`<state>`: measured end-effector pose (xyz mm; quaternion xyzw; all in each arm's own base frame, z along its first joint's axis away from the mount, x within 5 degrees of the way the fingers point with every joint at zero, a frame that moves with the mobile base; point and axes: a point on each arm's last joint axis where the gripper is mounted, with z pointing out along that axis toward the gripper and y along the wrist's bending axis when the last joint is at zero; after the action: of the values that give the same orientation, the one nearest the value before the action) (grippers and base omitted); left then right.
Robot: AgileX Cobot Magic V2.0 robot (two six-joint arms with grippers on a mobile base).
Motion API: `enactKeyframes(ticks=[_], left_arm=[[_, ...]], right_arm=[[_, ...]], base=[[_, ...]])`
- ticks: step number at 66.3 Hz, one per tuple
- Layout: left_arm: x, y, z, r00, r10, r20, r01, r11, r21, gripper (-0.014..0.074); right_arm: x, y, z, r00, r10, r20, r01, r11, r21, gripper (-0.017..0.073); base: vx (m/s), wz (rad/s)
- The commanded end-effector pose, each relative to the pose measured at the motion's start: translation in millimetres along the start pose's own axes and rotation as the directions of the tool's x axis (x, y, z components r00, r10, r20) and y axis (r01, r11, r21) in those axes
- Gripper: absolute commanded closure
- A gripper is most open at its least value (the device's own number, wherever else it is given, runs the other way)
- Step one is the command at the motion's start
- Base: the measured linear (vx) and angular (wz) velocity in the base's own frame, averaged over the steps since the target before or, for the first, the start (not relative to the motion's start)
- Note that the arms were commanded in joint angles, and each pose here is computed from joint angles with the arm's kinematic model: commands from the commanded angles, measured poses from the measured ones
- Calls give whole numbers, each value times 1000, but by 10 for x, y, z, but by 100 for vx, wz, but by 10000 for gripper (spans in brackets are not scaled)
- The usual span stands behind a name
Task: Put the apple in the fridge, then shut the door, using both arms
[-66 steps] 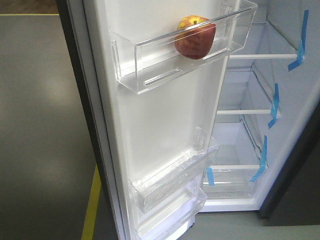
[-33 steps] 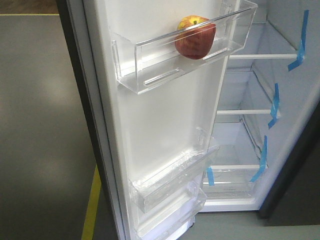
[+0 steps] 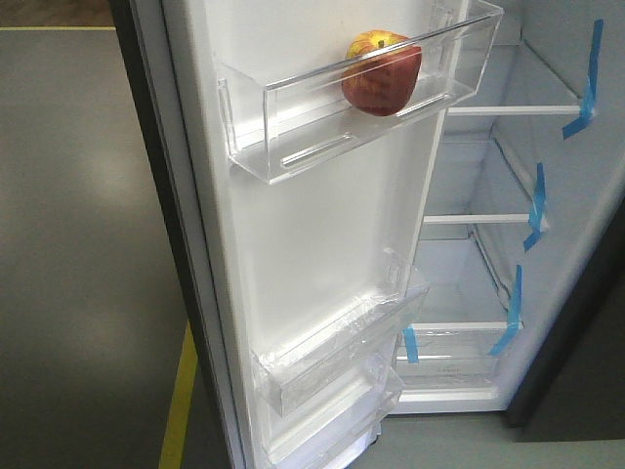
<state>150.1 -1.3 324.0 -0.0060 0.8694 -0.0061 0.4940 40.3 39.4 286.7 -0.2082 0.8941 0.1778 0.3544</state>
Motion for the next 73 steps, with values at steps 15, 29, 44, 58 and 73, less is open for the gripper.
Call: enactKeyframes(ticks=[15, 29, 44, 58, 73], left_arm=[[-528, -14, 521, 978, 8, -207, -8, 1000, 1, 600], [-778, -70, 889, 963, 8, -270, 6, 999, 53, 600], [-1055, -153, 1278, 965, 18, -263, 19, 991, 135, 600], [-1252, -220, 1683, 964, -6, -266, 60, 979, 194, 600], [-1372, -348, 2087, 955, -53, -292, 147, 939, 310, 600]], right_arm=[[-97, 13, -46, 998, -1, 65, 1, 1000, -1, 95], [-97, 13, -46, 998, -1, 64, 1, 1000, -1, 95], [-97, 13, -46, 998, -1, 64, 1, 1000, -1, 95], [-97, 13, -46, 998, -1, 64, 1, 1000, -1, 95], [-97, 13, -46, 998, -1, 64, 1, 1000, -1, 95]], base=[[0, 0], [0, 0], [0, 0], [0, 0], [0, 0]])
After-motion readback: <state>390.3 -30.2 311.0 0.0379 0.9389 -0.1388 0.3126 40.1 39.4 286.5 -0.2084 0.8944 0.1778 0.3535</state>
